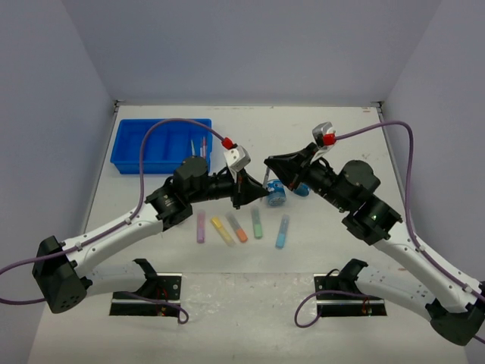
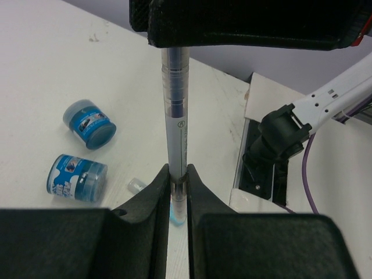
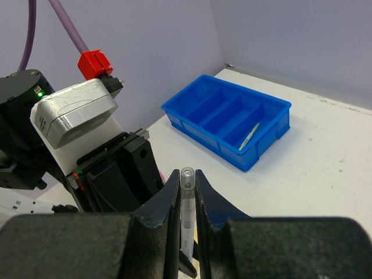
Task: Sort the stationery into containers
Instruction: Close the pen cap on the pen.
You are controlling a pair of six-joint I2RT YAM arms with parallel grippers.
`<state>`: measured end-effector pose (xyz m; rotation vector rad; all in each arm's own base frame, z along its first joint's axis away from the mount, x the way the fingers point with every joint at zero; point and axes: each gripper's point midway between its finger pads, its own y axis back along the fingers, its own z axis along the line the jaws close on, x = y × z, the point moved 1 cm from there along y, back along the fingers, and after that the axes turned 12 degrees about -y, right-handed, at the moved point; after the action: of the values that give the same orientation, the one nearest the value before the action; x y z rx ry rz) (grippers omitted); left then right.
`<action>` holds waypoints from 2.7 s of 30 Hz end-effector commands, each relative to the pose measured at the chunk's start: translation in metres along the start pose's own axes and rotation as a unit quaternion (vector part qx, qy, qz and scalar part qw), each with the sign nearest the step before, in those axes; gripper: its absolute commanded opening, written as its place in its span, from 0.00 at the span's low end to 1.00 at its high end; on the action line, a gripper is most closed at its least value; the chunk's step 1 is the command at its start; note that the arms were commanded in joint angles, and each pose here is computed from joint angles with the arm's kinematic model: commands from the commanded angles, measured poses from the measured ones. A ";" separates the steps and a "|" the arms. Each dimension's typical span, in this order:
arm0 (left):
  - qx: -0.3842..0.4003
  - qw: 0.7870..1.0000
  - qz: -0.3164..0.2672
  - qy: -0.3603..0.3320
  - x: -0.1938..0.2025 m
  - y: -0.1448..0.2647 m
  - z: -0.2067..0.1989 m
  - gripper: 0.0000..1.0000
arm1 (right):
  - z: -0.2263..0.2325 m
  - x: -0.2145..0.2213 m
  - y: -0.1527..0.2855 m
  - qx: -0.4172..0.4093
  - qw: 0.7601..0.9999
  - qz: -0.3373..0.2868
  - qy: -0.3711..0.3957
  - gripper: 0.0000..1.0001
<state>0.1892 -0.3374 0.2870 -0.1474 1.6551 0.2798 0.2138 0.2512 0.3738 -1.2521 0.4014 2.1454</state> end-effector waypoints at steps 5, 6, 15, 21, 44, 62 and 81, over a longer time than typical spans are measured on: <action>-0.036 0.985 -0.140 -0.091 -0.116 0.016 0.008 0.00 | -0.042 0.086 -0.005 0.044 0.994 0.094 -0.025 0.00; -0.038 0.984 -0.145 -0.093 -0.119 0.018 0.008 0.00 | -0.045 0.092 -0.005 0.046 0.994 0.099 -0.029 0.00; -0.084 0.974 -0.178 -0.109 -0.139 0.033 0.017 0.00 | -0.061 0.133 -0.007 0.059 0.986 0.143 -0.059 0.00; -0.106 0.961 -0.195 -0.165 -0.153 0.049 0.020 0.00 | -0.063 0.158 -0.002 0.058 0.977 0.193 -0.075 0.00; -0.004 0.966 -0.181 -0.183 -0.102 0.040 -0.007 0.00 | -0.041 0.090 0.000 0.080 0.983 0.130 -0.099 0.00; 0.065 0.973 -0.154 -0.156 -0.070 0.026 -0.021 0.28 | -0.032 0.041 0.010 0.078 0.992 0.036 -0.092 0.00; 0.021 0.985 -0.095 -0.141 -0.025 0.022 -0.001 1.00 | -0.028 0.020 0.021 0.078 0.995 0.017 -0.066 0.00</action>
<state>0.1776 -0.3254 0.3091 -0.1403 1.4093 0.0795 0.2141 0.2367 0.3137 -0.9552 0.5757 2.2223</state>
